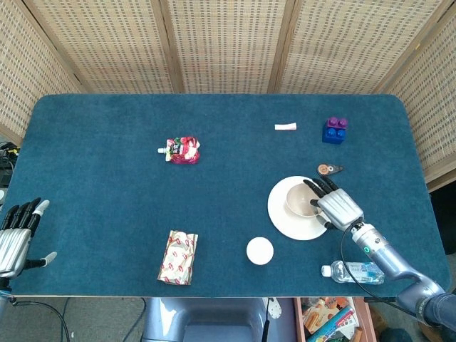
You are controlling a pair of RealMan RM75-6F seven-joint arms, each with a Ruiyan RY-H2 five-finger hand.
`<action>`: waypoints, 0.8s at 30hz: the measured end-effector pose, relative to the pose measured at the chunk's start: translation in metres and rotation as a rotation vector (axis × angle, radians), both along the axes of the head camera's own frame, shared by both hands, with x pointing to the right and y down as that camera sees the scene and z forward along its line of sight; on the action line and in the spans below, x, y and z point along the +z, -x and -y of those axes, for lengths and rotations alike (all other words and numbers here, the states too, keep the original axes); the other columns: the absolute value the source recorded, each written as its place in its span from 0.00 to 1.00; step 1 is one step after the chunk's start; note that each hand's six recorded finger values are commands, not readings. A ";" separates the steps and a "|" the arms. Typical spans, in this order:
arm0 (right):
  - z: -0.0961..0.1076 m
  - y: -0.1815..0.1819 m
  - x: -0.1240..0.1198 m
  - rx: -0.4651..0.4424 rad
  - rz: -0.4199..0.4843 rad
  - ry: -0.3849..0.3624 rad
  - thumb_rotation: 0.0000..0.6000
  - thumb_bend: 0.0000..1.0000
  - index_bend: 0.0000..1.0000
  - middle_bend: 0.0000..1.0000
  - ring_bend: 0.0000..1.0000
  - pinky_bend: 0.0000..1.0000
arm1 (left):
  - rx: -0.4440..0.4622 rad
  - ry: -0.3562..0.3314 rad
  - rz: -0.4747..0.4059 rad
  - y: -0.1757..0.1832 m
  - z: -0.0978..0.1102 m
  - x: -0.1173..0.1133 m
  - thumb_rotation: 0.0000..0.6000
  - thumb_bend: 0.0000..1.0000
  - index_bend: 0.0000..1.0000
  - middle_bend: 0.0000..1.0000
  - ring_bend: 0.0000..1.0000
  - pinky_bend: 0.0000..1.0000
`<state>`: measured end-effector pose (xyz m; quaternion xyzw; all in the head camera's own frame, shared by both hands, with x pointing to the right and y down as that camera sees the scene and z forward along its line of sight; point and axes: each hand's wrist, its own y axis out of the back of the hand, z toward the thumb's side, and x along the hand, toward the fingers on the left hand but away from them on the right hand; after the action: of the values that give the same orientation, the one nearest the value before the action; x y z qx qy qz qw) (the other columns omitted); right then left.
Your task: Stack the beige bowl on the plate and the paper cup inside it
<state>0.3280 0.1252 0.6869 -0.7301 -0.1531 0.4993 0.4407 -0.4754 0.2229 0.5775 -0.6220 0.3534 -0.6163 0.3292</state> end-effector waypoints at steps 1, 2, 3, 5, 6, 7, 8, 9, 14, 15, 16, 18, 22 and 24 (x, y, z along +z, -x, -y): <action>-0.001 -0.001 0.001 -0.006 -0.008 0.002 1.00 0.36 0.34 0.00 0.00 0.00 | 0.000 0.000 0.000 0.000 0.000 0.000 1.00 0.00 0.00 0.00 0.00 0.00; -0.003 -0.003 0.002 -0.012 -0.016 0.008 1.00 0.31 0.25 0.00 0.00 0.00 | 0.000 0.000 0.000 0.000 0.000 0.000 1.00 0.00 0.00 0.00 0.00 0.00; -0.004 -0.003 0.002 -0.011 -0.015 0.014 1.00 0.23 0.14 0.00 0.00 0.00 | 0.000 0.000 0.000 0.000 0.000 0.000 1.00 0.00 0.00 0.00 0.00 0.00; -0.006 -0.002 0.000 -0.006 0.005 0.026 1.00 0.13 0.05 0.00 0.00 0.00 | 0.000 0.003 0.000 0.000 0.000 0.000 1.00 0.00 0.00 0.00 0.00 0.00; -0.007 -0.001 -0.003 -0.004 0.016 0.025 1.00 0.10 0.02 0.00 0.00 0.00 | 0.000 0.005 0.001 0.000 0.000 0.001 1.00 0.00 0.00 0.00 0.00 0.00; -0.007 0.000 -0.005 -0.005 0.026 0.020 1.00 0.08 0.01 0.00 0.00 0.00 | 0.000 0.005 0.001 0.000 0.000 0.001 1.00 0.00 0.00 0.00 0.00 0.00; -0.007 0.000 -0.009 -0.009 0.039 0.009 1.00 0.07 0.00 0.00 0.00 0.00 | 0.001 0.006 0.000 -0.001 0.000 0.001 1.00 0.00 0.00 0.00 0.00 0.00; -0.007 0.002 -0.013 -0.011 0.054 -0.001 1.00 0.07 0.00 0.00 0.00 0.00 | 0.002 0.006 -0.001 -0.001 0.000 0.001 1.00 0.00 0.00 0.00 0.00 0.00; -0.007 0.004 -0.029 -0.019 0.102 -0.037 1.00 0.07 0.00 0.00 0.00 0.00 | 0.001 0.004 -0.004 -0.001 -0.001 0.000 1.00 0.00 0.00 0.00 0.00 0.00; -0.006 0.005 -0.032 -0.023 0.111 -0.048 1.00 0.07 0.00 0.00 0.00 0.00 | 0.000 0.003 -0.006 -0.001 -0.001 0.000 1.00 0.00 0.00 0.00 0.00 0.00; -0.006 0.006 -0.037 -0.028 0.121 -0.060 1.00 0.08 0.00 0.00 0.00 0.00 | 0.000 0.002 -0.006 -0.001 0.000 -0.001 1.00 0.00 0.00 0.00 0.00 0.00; -0.008 0.009 -0.052 -0.063 0.156 -0.090 1.00 0.08 0.04 0.00 0.00 0.00 | 0.001 0.000 -0.009 -0.001 -0.001 -0.001 1.00 0.00 0.00 0.00 0.00 0.00; -0.021 0.018 -0.070 -0.171 0.194 -0.089 1.00 0.10 0.13 0.00 0.00 0.00 | 0.008 -0.006 -0.014 -0.004 -0.001 -0.003 1.00 0.00 0.00 0.00 0.00 0.00; -0.032 0.024 -0.076 -0.227 0.214 -0.075 1.00 0.10 0.18 0.00 0.00 0.00 | 0.009 -0.012 -0.017 -0.004 -0.001 -0.005 1.00 0.00 0.00 0.00 0.00 0.00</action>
<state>0.3036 0.1574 0.6106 -0.7747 -0.1344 0.3595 0.5025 -0.4712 0.2243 0.5724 -0.6270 0.3569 -0.6073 0.3326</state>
